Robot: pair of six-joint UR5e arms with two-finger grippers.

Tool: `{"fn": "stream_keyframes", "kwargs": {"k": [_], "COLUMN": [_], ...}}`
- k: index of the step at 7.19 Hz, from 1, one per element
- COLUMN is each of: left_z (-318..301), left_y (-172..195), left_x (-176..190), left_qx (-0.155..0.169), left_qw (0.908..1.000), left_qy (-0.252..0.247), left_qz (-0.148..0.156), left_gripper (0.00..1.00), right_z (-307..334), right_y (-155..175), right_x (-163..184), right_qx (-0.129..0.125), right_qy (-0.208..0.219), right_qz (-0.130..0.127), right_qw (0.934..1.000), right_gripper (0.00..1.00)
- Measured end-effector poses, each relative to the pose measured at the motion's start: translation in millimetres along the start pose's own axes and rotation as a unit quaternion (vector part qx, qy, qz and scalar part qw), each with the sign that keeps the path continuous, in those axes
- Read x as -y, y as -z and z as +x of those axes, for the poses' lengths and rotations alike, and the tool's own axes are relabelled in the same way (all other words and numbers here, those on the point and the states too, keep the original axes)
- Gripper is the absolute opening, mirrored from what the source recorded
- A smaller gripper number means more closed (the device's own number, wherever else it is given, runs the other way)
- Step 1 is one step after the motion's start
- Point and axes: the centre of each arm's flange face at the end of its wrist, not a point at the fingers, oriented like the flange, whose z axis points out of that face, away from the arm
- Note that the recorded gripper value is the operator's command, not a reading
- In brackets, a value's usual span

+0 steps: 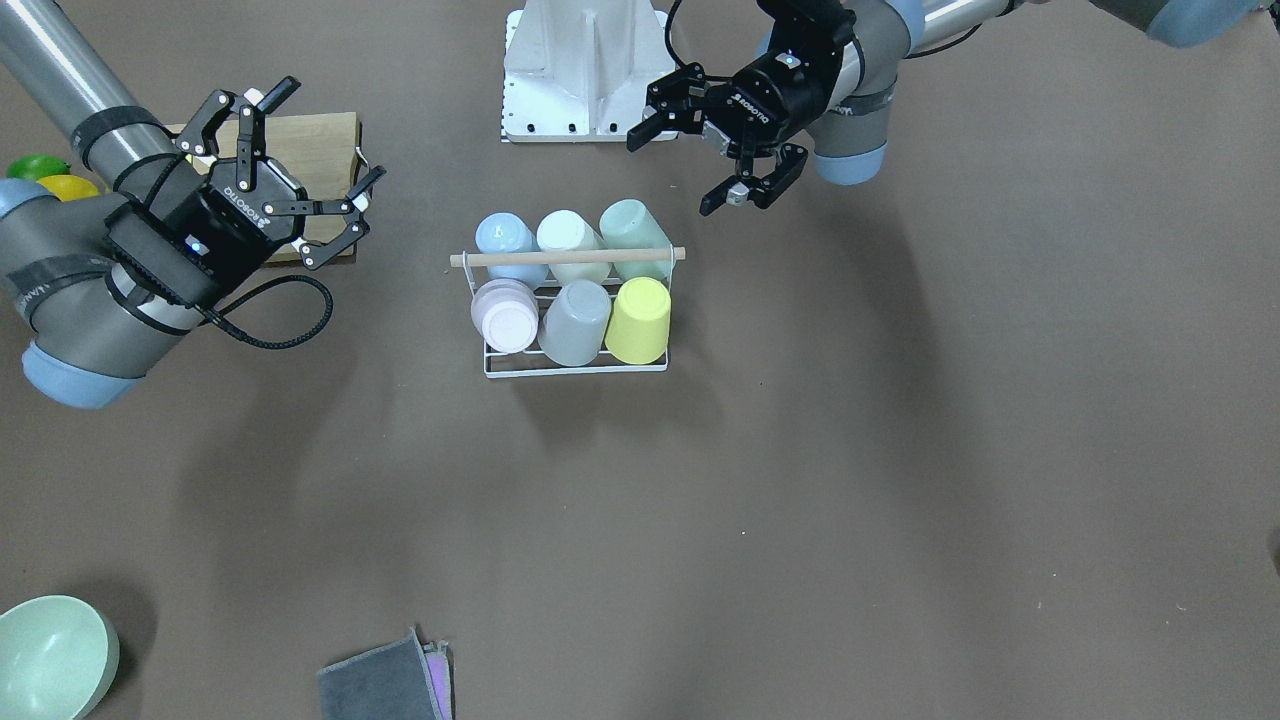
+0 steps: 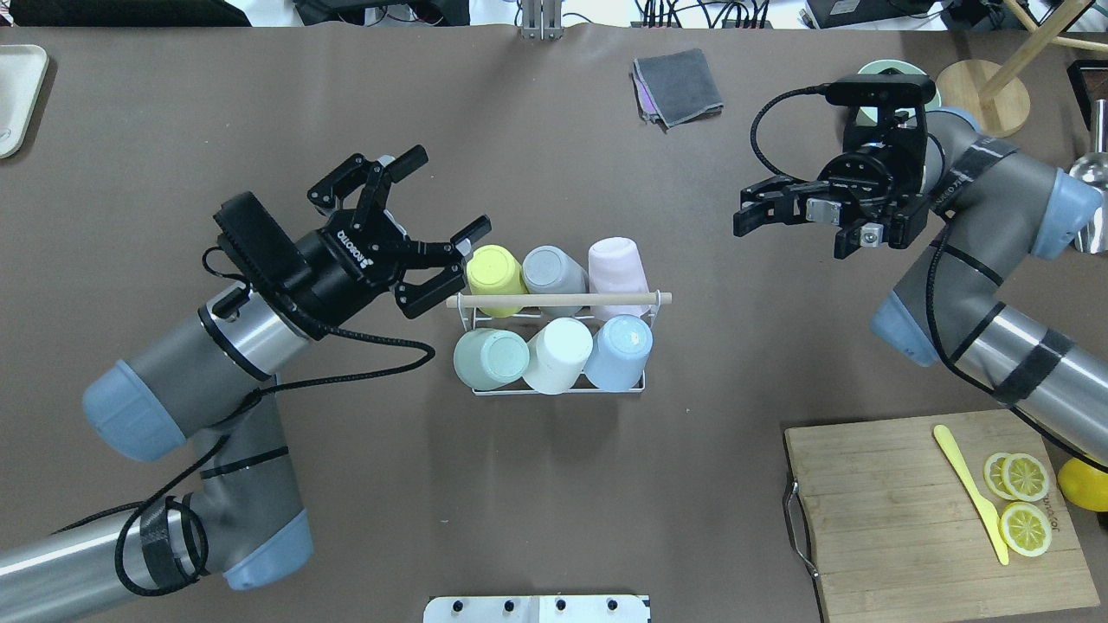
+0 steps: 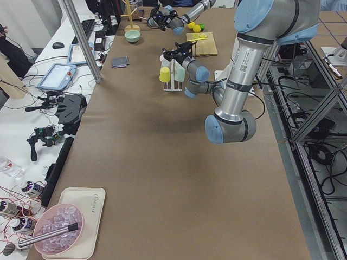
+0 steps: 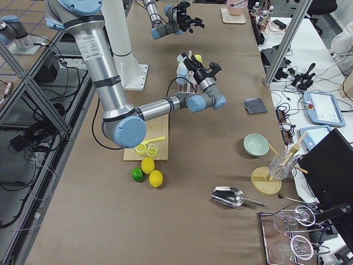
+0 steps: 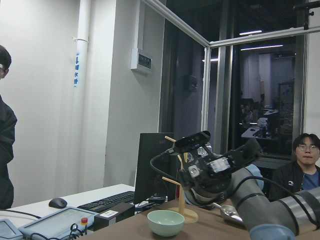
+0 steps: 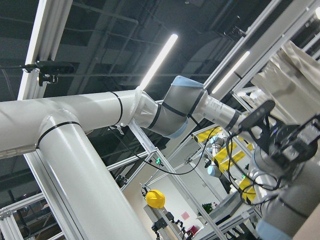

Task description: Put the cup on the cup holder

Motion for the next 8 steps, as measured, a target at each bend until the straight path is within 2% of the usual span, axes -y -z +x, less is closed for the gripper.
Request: {"fn": "stream_keyframes", "kwargs": {"k": [1,2,3,4,5,6,7,8], "left_z": [-25,-54,-86,-115,-137,-158,-181,-209], "left_y": [-11,-22,-33,-41,-43,-40,-32,-20], "left_x": [9,15,21,25,21,10,-4,-15], "left_qx": [0.014,0.033,0.056,0.081,0.104,0.126,0.148,0.168], "left_qw": [0.9989,0.9949,0.9867,0.9745,0.9605,0.9426,0.9194,0.8928], "left_qy": [-0.029,-0.061,-0.091,-0.115,-0.132,-0.144,-0.151,-0.151], "left_qz": [-0.033,-0.074,-0.123,-0.175,-0.222,-0.274,-0.332,-0.39], "left_gripper": [0.97,0.97,0.97,0.97,0.97,0.97,0.97,0.97], "right_z": [-27,-53,-67,-72,-72,-73,-78,-85], "right_y": [-4,-6,-4,6,21,39,59,78], "right_x": [-4,-5,-4,-4,-5,-8,-15,-22], "right_qx": [-0.032,-0.074,-0.12,-0.171,-0.222,-0.276,-0.327,-0.366], "right_qy": [-0.046,-0.084,-0.115,-0.145,-0.178,-0.217,-0.261,-0.303], "right_qz": [-0.02,-0.039,-0.054,-0.069,-0.081,-0.093,-0.104,-0.111], "right_qw": [0.9983,0.9929,0.9846,0.972,0.9553,0.9316,0.9024,0.8729], "right_gripper": [0.99,0.99,0.99,0.99,0.99,0.99,0.99,0.99]}}
